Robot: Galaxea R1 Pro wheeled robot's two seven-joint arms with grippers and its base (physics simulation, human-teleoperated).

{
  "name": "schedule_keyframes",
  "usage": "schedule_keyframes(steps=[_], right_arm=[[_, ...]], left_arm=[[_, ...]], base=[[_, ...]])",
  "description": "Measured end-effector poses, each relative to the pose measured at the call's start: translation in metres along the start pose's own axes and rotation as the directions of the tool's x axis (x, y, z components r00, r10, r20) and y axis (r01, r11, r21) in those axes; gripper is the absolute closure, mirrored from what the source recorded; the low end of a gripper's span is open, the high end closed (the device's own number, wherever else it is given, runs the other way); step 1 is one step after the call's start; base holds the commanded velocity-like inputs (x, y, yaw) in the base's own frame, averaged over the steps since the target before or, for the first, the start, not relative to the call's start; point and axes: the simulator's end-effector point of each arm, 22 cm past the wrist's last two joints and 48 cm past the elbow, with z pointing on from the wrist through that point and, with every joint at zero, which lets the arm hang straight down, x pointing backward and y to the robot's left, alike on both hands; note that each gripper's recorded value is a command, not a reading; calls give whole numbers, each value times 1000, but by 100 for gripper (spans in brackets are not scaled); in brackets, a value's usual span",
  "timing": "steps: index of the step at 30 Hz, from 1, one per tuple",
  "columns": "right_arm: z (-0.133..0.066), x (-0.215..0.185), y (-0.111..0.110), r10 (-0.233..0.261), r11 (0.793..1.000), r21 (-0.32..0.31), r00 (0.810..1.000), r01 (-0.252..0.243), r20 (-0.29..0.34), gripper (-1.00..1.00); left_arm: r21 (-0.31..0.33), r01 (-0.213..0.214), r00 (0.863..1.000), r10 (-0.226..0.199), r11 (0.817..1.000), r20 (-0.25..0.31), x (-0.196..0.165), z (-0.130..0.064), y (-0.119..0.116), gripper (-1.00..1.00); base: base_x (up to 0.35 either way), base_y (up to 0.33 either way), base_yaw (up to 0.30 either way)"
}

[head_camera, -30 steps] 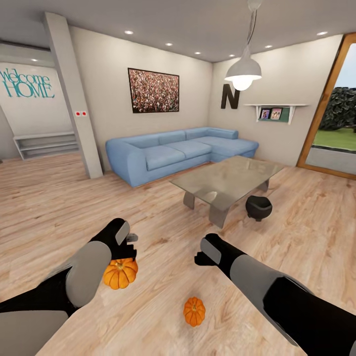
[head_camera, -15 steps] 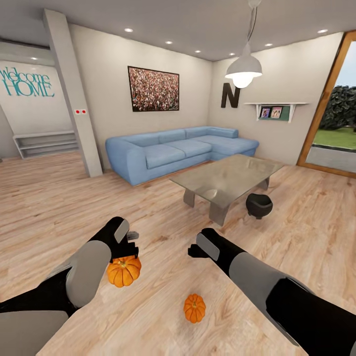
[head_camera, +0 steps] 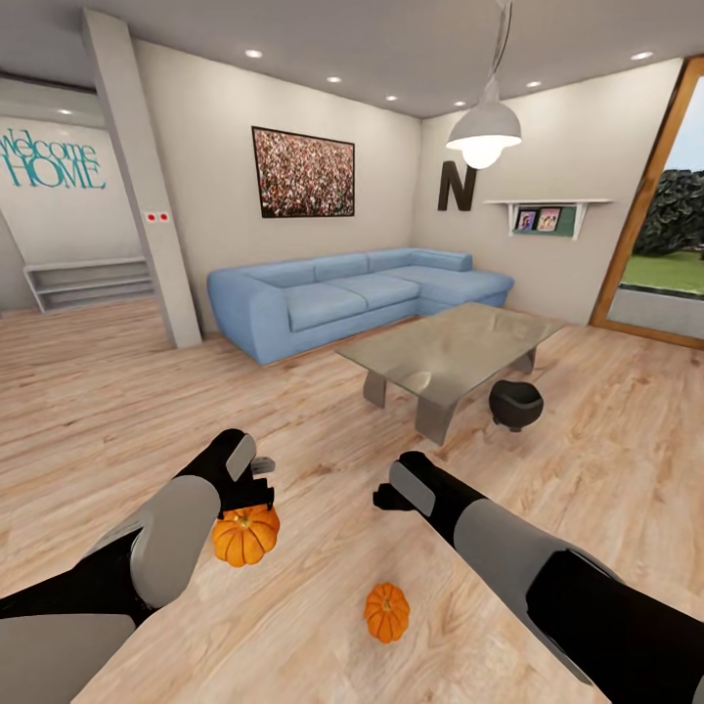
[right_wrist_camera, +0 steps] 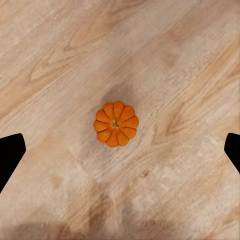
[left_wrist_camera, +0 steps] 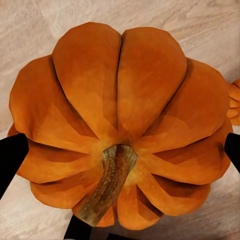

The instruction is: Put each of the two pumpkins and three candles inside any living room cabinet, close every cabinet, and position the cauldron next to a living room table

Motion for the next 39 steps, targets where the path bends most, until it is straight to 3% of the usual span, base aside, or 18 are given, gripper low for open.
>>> schedule_keyframes(steps=[20,26,30,34,39], right_arm=[[38,30,-13,7,1000,23,1000,-7,-8,-100],[49,39,-14,8,1000,23,1000,-7,-9,-100],[59,51,-19,13,999,36,1000,-12,-25,-100],[67,59,-20,15,999,40,999,-13,-31,-100],[75,65,-18,11,999,38,1000,-10,-26,-100]], left_arm=[[4,6,1000,-6,1000,2,16,38,2,100],[2,35,998,-35,999,55,1,37,10,100],[18,87,990,-89,996,109,-15,30,19,100],[45,129,985,-133,991,110,-14,36,20,100],[54,142,983,-147,988,110,-10,46,21,100]], base=[[4,0,0],[0,0,0],[0,0,0],[0,0,0],[0,0,0]])
